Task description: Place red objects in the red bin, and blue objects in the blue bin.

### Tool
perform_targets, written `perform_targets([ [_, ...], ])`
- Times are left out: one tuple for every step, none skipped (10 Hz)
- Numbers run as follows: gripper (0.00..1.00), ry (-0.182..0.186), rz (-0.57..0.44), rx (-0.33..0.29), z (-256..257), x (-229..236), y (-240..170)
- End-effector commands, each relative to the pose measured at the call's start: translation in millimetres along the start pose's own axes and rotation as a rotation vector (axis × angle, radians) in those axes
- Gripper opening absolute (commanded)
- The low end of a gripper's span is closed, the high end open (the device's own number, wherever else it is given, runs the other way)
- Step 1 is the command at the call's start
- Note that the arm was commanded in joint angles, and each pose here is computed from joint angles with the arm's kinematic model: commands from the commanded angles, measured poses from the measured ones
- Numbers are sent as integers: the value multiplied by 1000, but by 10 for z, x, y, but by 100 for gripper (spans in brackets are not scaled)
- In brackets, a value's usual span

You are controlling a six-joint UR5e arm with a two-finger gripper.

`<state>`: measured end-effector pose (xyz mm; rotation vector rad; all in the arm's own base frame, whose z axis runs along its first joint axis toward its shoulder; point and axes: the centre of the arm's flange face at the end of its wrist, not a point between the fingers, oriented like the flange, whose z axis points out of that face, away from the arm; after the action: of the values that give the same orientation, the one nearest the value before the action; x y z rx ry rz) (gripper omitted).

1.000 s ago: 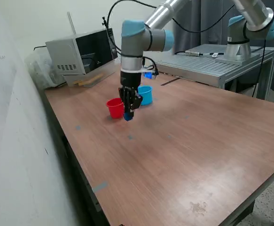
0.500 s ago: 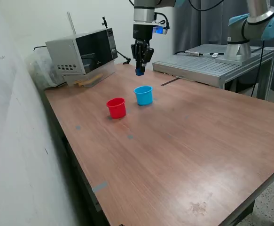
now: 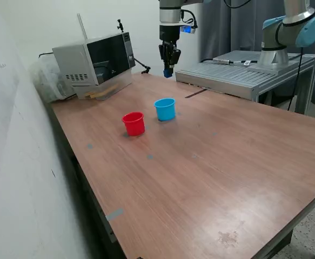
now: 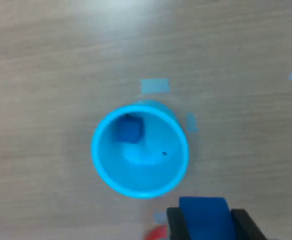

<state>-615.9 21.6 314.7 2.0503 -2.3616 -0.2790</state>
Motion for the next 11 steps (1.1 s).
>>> perform_targets([
  [0,-6,14,26,146,-249,-2],
  [0,-2,19,58,362,-278,14],
  [0,3,17,72,457,-277,21],
  [0,5,16,84,560,-269,35],
  [0,7,16,88,622,-263,43],
  [0,7,15,91,665,-260,48],
  [0,6,16,82,676,-263,76],
  [0,6,16,84,725,-261,93],
  [0,5,17,76,745,-265,129],
  [0,4,19,69,764,-282,184],
  [0,2,34,69,785,-381,205],
])
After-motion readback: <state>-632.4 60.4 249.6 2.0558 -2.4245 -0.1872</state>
